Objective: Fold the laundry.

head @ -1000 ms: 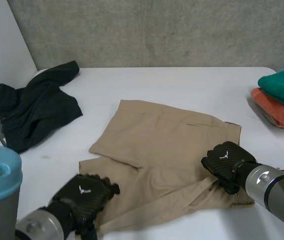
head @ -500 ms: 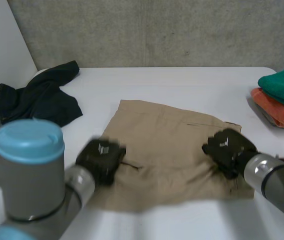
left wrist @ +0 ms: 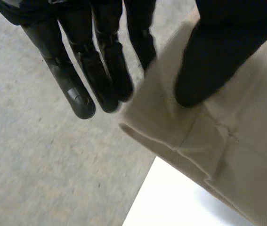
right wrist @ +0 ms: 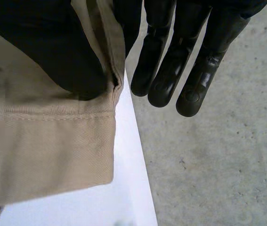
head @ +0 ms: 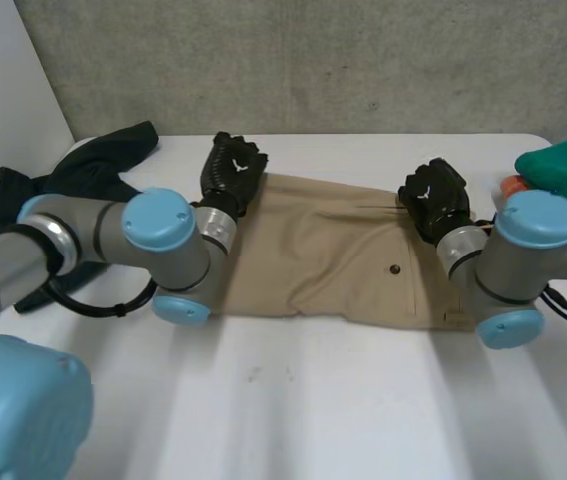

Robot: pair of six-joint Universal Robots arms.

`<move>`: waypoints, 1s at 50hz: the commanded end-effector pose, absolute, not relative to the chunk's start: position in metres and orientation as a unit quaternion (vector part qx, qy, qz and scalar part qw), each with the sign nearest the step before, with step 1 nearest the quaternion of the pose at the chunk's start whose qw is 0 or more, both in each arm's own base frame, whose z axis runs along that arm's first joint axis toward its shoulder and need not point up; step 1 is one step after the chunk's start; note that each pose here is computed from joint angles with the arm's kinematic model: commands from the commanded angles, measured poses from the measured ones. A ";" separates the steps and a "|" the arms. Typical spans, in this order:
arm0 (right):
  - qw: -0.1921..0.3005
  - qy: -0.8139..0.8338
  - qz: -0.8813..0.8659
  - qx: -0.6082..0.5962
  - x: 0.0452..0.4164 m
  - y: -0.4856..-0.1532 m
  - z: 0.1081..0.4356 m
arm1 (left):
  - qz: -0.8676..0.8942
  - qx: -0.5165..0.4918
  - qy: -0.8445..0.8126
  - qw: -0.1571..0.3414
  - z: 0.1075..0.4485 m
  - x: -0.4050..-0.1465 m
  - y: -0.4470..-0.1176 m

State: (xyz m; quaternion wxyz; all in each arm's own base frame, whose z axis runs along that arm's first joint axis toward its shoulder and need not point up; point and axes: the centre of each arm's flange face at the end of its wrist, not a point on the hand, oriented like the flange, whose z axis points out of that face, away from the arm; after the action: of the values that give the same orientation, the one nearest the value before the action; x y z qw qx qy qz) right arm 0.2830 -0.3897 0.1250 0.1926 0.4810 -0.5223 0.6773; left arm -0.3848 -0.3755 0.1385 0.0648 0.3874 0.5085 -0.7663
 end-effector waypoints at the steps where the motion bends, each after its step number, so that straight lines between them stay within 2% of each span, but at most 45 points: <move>1: 0.214 -0.527 0.687 0.452 0.285 -0.411 0.109 | -0.789 0.391 0.472 0.038 0.126 -0.401 -0.380; 6: 0.183 -0.548 0.708 0.406 0.279 -0.409 0.136 | -0.791 0.387 0.473 0.030 0.139 -0.401 -0.369; 7: 0.161 -0.557 0.720 0.381 0.274 -0.404 0.158 | -0.791 0.381 0.477 0.026 0.150 -0.397 -0.365; 10: 0.123 -0.578 0.729 0.346 0.265 -0.391 0.188 | -0.789 0.364 0.495 0.019 0.169 -0.383 -0.355; 11: 0.100 -0.604 0.721 0.326 0.252 -0.382 0.203 | -0.789 0.358 0.500 0.017 0.175 -0.380 -0.352; 14: 0.071 -0.649 0.693 0.304 0.232 -0.370 0.214 | -0.777 0.341 0.528 0.003 0.186 -0.366 -0.335; 17: 0.026 -0.718 0.633 0.288 0.214 -0.348 0.211 | -0.769 0.330 0.547 -0.011 0.191 -0.356 -0.321; 19: -0.010 -0.769 0.576 0.279 0.204 -0.330 0.197 | -0.765 0.317 0.561 -0.031 0.202 -0.346 -0.305; 26: -0.052 -0.820 0.501 0.272 0.188 -0.294 0.166 | -0.748 0.279 0.595 -0.094 0.218 -0.322 -0.264; 33: -0.054 -0.801 0.528 0.278 0.190 -0.291 0.151 | -0.732 0.273 0.614 -0.110 0.211 -0.315 -0.247; 41: -0.042 -0.788 0.543 0.288 0.193 -0.309 0.126 | -0.722 0.275 0.626 -0.106 0.201 -0.312 -0.247; 50: 0.017 -0.781 0.547 0.302 0.174 -0.318 0.128 | -0.721 0.275 0.628 -0.104 0.199 -0.311 -0.248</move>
State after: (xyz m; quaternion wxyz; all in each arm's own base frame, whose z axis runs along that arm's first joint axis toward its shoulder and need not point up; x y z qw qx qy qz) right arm 0.1902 -0.3124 0.1219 -0.0216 0.3030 -0.7827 0.5433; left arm -0.3110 -0.2471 0.1994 -0.1054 0.2746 0.6276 -0.7208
